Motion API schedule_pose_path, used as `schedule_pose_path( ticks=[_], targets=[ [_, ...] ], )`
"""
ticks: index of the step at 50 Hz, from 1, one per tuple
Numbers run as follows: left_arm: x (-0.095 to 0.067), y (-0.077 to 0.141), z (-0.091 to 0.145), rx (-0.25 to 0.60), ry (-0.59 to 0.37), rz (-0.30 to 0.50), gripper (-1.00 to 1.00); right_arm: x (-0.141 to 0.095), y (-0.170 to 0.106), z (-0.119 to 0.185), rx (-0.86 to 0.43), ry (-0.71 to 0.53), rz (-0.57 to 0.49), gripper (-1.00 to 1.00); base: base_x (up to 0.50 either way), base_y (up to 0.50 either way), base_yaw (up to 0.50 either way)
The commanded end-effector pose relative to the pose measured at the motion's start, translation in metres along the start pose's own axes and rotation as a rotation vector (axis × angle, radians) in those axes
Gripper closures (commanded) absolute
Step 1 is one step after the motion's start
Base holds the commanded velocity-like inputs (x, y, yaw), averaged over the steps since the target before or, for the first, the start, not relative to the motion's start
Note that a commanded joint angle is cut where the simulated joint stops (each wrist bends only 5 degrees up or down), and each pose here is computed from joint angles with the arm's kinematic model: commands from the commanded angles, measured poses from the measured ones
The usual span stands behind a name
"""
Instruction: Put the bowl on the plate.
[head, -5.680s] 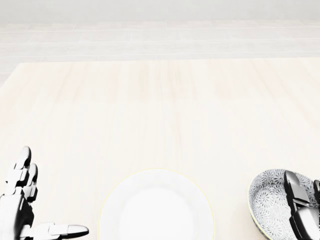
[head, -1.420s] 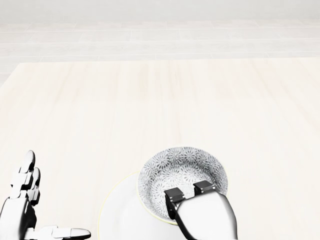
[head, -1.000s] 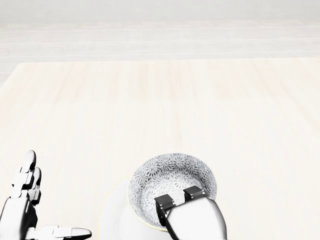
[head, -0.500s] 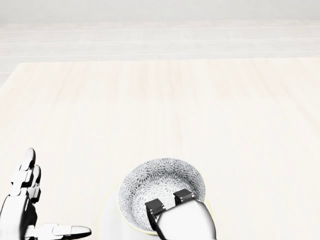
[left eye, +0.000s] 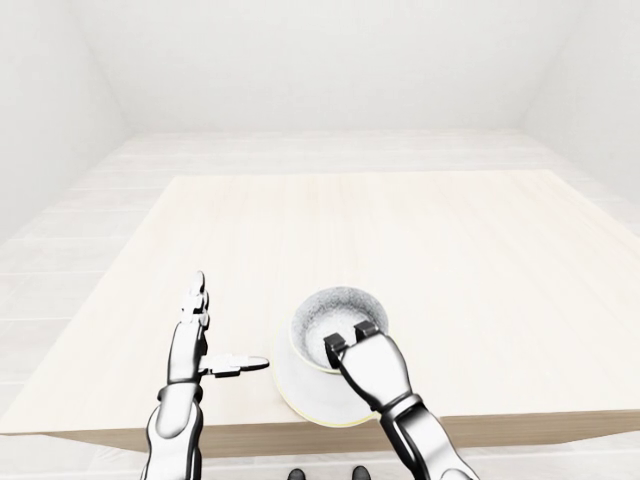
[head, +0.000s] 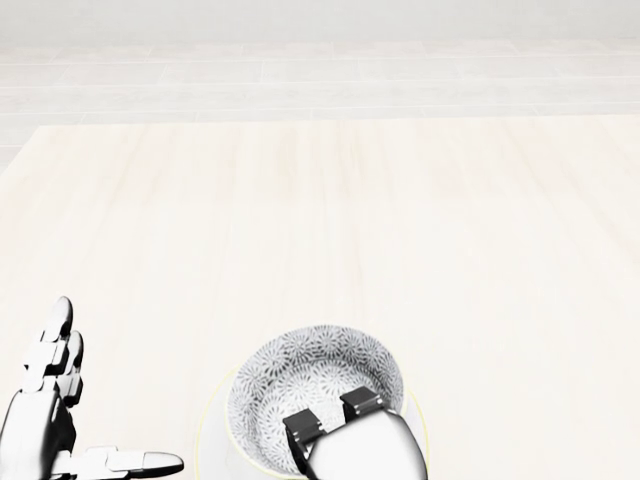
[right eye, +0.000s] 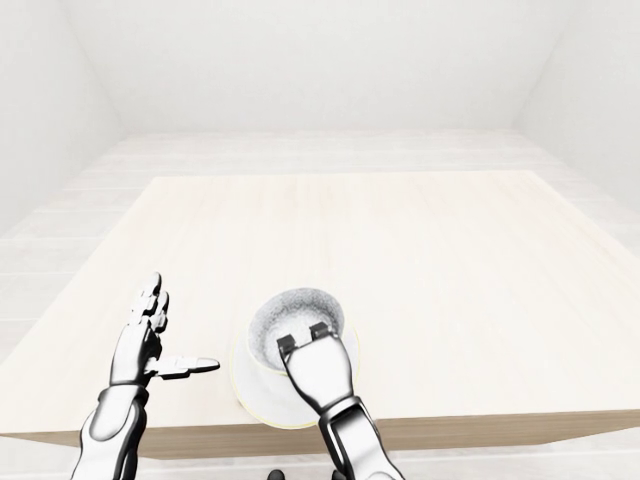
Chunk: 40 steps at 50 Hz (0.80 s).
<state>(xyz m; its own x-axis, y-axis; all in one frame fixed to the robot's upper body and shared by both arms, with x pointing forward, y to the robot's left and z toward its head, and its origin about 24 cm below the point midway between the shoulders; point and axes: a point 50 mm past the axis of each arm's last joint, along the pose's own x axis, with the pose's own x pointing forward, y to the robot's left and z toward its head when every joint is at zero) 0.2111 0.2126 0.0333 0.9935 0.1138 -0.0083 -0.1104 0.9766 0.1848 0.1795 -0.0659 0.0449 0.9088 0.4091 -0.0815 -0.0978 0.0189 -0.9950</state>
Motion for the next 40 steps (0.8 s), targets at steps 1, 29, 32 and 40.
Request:
schedule_pose_path(
  ticks=[1,29,32,40],
  targets=[
    [-0.001,0.0,-0.001,0.003,0.004,-0.001,-1.0,-0.005,-0.003,0.002,-0.002,-0.007,-0.039,0.84,0.0,0.0,0.0],
    [-0.001,-0.001,-0.003,-0.001,0.011,-0.001,-1.0,-0.007,0.007,0.01,0.004,-0.046,-0.016,0.84,0.0,0.0,0.0],
    [-0.001,-0.001,-0.003,0.0,0.011,0.0,-1.0,-0.007,0.005,0.01,0.005,-0.046,-0.019,0.85,0.0,0.0,0.0],
    [-0.002,-0.001,-0.005,-0.001,0.019,0.0,-1.0,-0.008,0.01,0.013,0.012,-0.062,-0.007,0.85,0.0,0.0,0.0]
  ],
)
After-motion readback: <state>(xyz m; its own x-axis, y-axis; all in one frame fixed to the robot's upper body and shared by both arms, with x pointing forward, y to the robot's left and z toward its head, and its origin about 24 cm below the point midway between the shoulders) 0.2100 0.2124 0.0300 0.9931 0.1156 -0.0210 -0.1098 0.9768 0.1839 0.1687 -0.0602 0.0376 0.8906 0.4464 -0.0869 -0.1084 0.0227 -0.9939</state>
